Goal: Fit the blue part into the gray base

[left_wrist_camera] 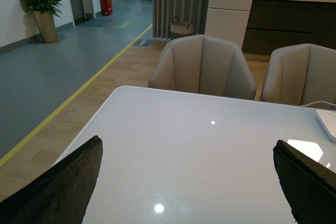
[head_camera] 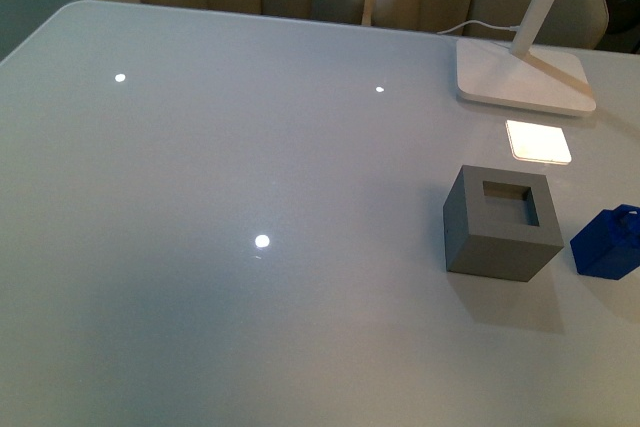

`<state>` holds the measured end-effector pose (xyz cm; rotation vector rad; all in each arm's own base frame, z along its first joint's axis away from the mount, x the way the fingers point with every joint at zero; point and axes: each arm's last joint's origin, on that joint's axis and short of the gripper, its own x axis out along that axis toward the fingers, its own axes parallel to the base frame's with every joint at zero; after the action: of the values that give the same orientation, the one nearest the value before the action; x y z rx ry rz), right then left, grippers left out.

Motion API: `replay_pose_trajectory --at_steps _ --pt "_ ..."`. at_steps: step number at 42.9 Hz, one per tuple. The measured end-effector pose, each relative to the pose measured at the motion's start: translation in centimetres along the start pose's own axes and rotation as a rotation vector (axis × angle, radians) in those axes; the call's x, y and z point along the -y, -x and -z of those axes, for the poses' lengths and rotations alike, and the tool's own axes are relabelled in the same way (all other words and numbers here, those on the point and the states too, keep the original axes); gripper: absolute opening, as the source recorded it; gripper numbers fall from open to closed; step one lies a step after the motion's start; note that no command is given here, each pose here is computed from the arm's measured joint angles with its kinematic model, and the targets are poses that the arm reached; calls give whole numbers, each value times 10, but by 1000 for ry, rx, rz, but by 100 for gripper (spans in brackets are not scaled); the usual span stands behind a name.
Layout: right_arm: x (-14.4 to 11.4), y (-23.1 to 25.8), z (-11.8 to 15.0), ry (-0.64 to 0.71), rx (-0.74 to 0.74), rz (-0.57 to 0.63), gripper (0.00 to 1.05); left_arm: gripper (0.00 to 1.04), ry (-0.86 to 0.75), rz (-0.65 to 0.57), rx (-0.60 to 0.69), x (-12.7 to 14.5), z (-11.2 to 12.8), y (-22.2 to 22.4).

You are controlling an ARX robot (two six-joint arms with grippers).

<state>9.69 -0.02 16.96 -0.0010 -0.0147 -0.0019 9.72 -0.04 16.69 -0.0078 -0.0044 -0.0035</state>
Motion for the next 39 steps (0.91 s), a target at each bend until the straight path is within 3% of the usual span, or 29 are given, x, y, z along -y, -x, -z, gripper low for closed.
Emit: replay_pose_trajectory --at_steps 31,36,39 --pt "0 0 0 0 0 0 96 97 0 0 0 0 0 0" --pt "-1 -1 0 -1 -242 184 96 97 0 -2 0 0 0 0" --pt "0 -8 -10 14 -344 226 96 97 0 0 0 0 0 0"
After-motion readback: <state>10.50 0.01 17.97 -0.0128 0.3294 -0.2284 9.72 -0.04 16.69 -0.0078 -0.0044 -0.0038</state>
